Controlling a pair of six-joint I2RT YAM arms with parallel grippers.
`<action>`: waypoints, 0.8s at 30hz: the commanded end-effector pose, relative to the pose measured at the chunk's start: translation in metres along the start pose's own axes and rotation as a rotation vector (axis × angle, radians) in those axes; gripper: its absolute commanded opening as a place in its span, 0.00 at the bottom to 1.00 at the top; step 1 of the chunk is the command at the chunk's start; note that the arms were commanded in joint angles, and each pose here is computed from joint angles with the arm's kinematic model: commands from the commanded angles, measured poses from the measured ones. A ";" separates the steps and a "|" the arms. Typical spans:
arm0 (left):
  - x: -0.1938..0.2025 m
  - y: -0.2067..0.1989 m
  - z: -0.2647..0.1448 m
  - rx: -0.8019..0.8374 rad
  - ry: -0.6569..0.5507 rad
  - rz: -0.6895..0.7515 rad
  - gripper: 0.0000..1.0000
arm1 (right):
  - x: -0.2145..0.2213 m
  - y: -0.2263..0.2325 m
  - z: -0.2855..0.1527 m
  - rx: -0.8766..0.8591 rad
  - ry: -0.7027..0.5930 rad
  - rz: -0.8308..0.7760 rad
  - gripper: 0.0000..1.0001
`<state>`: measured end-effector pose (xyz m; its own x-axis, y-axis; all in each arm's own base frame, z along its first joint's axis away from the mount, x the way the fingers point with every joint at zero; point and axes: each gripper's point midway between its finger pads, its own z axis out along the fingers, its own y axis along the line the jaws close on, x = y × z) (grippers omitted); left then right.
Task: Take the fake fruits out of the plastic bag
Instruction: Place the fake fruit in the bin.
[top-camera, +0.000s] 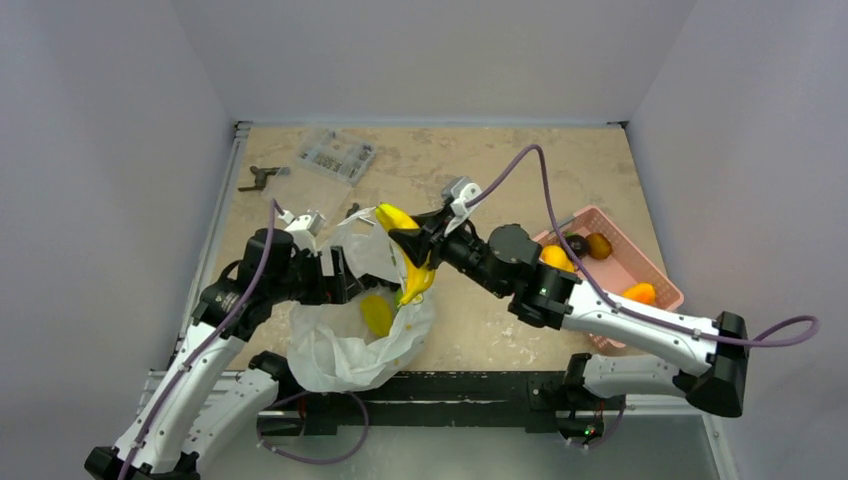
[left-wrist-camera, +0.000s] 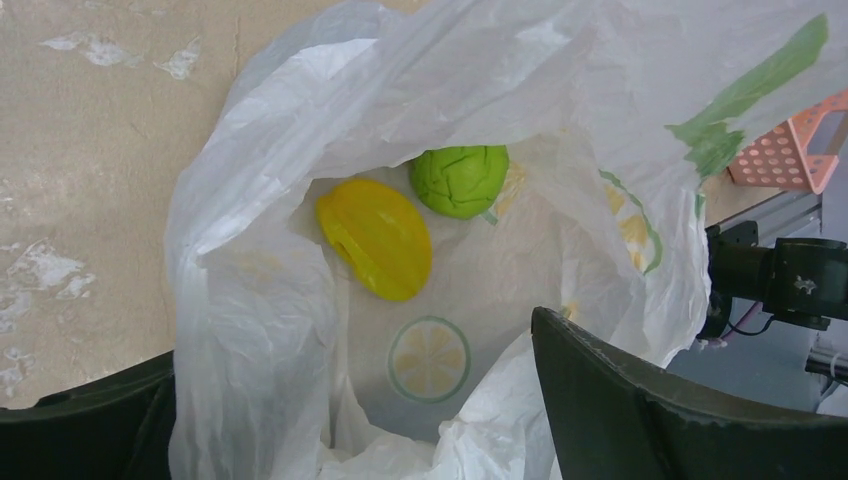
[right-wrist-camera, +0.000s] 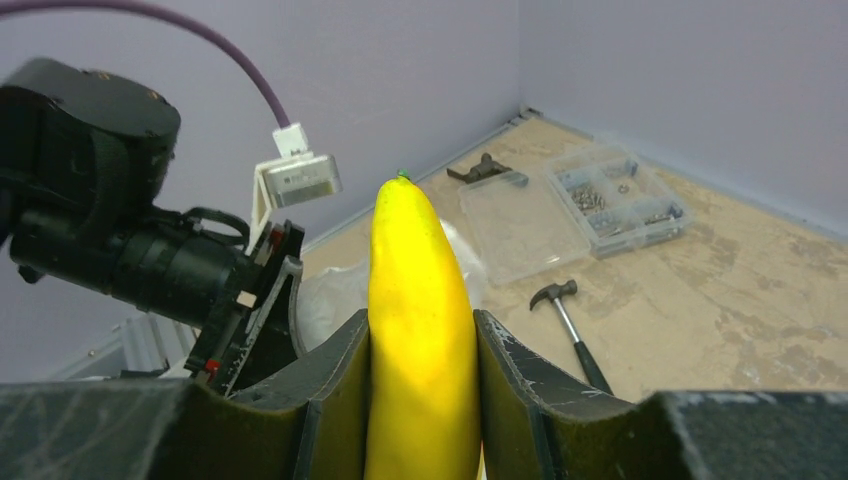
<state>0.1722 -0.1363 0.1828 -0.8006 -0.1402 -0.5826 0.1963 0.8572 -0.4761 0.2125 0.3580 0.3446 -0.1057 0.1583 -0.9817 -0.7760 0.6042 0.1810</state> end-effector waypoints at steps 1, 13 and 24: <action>0.002 0.004 0.000 -0.011 -0.006 -0.002 0.89 | -0.035 -0.017 -0.027 0.080 -0.071 -0.008 0.00; -0.008 0.005 0.017 -0.023 0.060 0.090 0.46 | 0.010 -0.203 -0.163 1.035 -0.151 0.060 0.00; -0.037 -0.020 0.019 0.077 0.121 0.272 0.00 | 0.084 -0.330 -0.251 1.534 -0.088 0.382 0.00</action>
<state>0.2055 -0.1485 0.1883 -0.8193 0.0813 -0.5675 0.3408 0.8651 -0.3682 0.3037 -0.0016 0.2146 -0.0830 0.3563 -0.9307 0.5298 0.8068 0.2616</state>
